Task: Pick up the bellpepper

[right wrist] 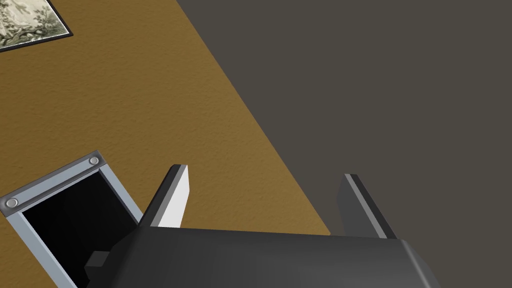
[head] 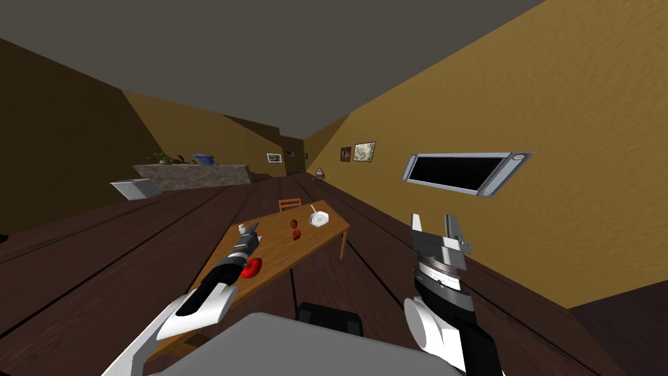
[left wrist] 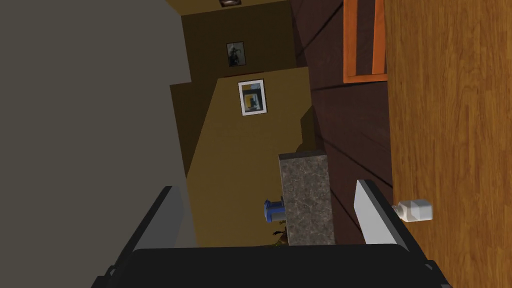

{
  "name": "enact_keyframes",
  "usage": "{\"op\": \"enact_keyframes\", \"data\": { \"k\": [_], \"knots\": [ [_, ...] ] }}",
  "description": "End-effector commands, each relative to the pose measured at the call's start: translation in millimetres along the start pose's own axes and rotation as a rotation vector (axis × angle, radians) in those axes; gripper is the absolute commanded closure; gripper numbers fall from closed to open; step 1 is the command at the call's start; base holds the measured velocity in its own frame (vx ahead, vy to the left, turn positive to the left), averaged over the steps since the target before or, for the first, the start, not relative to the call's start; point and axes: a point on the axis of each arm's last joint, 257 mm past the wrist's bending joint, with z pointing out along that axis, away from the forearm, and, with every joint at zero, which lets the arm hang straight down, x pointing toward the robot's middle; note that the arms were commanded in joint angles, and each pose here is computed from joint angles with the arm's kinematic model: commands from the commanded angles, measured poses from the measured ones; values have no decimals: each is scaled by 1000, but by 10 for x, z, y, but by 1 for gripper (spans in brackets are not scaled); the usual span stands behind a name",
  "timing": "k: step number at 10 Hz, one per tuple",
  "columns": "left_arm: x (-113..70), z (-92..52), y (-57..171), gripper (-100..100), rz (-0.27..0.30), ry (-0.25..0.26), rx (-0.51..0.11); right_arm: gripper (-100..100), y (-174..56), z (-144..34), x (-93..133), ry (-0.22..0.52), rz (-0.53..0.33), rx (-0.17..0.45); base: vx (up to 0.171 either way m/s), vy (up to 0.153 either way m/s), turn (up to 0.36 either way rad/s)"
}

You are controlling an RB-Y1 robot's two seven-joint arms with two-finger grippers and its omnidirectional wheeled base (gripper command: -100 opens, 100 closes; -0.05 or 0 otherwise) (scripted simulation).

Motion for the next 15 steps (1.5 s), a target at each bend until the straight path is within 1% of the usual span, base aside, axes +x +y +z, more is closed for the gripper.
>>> {"op": "enact_keyframes", "data": {
  "k": [1, 2, 3, 4, 5, 6, 7, 8, 9, 10, 11, 12, 13, 15],
  "knots": [
    [-200, 14, 210, -100, -19, -42, -64, 0, 0, 0, 0, 0, 0, 0, 40, -71, -14],
    [-379, 27, 324, -100, -40, -76, -100, 0, 0, 0, 0, 0, 0, 0, 76, -118, -15],
    [-401, 17, 402, -100, -41, -82, -123, 0, 0, 0, 0, 0, 0, 0, 63, -81, 8],
    [-594, 12, 570, -100, -66, -122, -171, 0, 0, 0, 0, 0, 0, 0, 59, -60, -15],
    [-597, 10, 580, -100, -67, -123, -175, 0, 0, 0, 0, 0, 0, 0, 41, -44, -5],
    [-786, -9, 753, -100, -97, -165, -226, 0, 0, 0, 0, 0, 0, 0, 49, -47, -11],
    [-959, -24, 879, -100, -130, -203, -258, 0, 0, 0, 0, 0, 0, 0, 100, -78, -16],
    [-968, -38, 921, -100, -131, -208, -275, 0, 0, 0, 0, 0, 0, 0, 78, -72, -2],
    [-1136, -71, 1067, -100, -168, -249, -315, 0, 0, 0, 0, 0, 0, 0, 71, -86, -8],
    [-1275, -94, 1162, -100, -208, -286, -344, 0, 0, 0, 0, 0, 0, 0, 111, -91, -9],
    [-1295, -126, 1242, -100, -209, -295, -367, 0, 0, 0, 0, 0, 0, 0, 82, -58, 2],
    [-1433, -170, 1375, -100, -253, -335, -400, 0, 0, 0, 0, 0, 0, 0, 73, -61, -10],
    [-1435, -181, 1396, -100, -254, -337, -409, 0, 0, 0, 0, 0, 0, 0, 57, -45, -1],
    [-1656, -288, 1661, -100, -349, -416, -476, 0, 0, 0, 0, 0, 0, 0, 88, -54, -4]
  ]
}}
